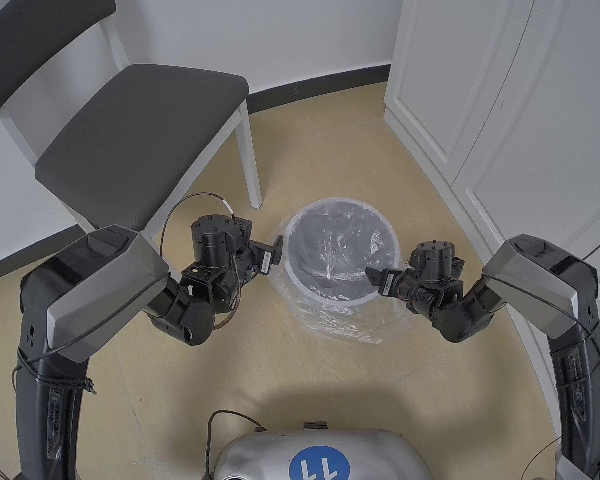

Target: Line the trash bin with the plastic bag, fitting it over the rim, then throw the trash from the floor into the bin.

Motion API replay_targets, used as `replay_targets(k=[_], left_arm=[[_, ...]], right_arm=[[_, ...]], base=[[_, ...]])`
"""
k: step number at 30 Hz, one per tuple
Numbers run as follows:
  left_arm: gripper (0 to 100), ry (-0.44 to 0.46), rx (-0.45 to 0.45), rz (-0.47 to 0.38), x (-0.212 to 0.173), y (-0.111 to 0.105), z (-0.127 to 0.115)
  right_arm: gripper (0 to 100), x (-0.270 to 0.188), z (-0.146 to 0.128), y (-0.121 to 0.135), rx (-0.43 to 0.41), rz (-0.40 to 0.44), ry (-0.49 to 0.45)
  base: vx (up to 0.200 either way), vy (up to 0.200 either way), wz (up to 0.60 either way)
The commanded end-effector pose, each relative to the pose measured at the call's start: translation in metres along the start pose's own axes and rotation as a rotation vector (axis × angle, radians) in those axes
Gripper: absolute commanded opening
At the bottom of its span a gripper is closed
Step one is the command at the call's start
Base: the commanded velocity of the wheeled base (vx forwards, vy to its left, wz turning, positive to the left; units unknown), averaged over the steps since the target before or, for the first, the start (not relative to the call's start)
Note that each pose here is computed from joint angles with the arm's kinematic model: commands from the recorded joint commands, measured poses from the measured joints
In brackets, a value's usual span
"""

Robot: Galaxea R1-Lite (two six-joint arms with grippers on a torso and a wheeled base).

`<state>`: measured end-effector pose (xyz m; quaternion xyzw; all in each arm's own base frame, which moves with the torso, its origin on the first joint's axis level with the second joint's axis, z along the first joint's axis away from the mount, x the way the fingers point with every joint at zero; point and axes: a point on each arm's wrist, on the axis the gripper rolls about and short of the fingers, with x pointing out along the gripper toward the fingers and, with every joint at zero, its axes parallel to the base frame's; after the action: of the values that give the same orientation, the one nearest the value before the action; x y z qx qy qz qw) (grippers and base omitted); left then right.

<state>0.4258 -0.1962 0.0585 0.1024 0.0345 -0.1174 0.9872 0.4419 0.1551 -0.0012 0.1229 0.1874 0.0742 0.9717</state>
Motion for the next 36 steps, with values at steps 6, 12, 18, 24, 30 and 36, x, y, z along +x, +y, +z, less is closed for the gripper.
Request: replay_targets(k=[6,12,18,24,30,36], left_arm=[[100,-0.001,-0.001,0.000,0.000,0.000,0.000],[100,-0.002,-0.002,0.000,0.000,0.000,0.000],[100,-0.001,-0.001,0.000,0.000,0.000,-0.001],[100,-0.001,-0.001,0.002,0.000,0.000,-0.001],[100,0.001,0.000,0.001,0.000,0.000,-0.001],[100,0.002,0.001,0.001,0.001,0.000,-0.002]], right_arm=[[100,-0.011,-0.003,0.016,-0.018,0.026,0.013],[100,-0.027,0.035,0.007,-0.002,0.008,-0.054],[100,-0.037,0.055,0.004,0.007,0.005,-0.096],[100,-0.034,0.055,-0.003,0.006,-0.012,-0.096],[100,-0.023,0.050,-0.014,-0.034,-0.041,-0.090],[100,-0.005,0.029,-0.021,-0.043,-0.066,-0.034]], base=[[0.000,0.000,0.00],[0.000,0.000,0.00],[0.000,0.000,0.00],[0.000,0.000,0.00],[0.000,0.000,0.00],[0.000,0.000,0.00]])
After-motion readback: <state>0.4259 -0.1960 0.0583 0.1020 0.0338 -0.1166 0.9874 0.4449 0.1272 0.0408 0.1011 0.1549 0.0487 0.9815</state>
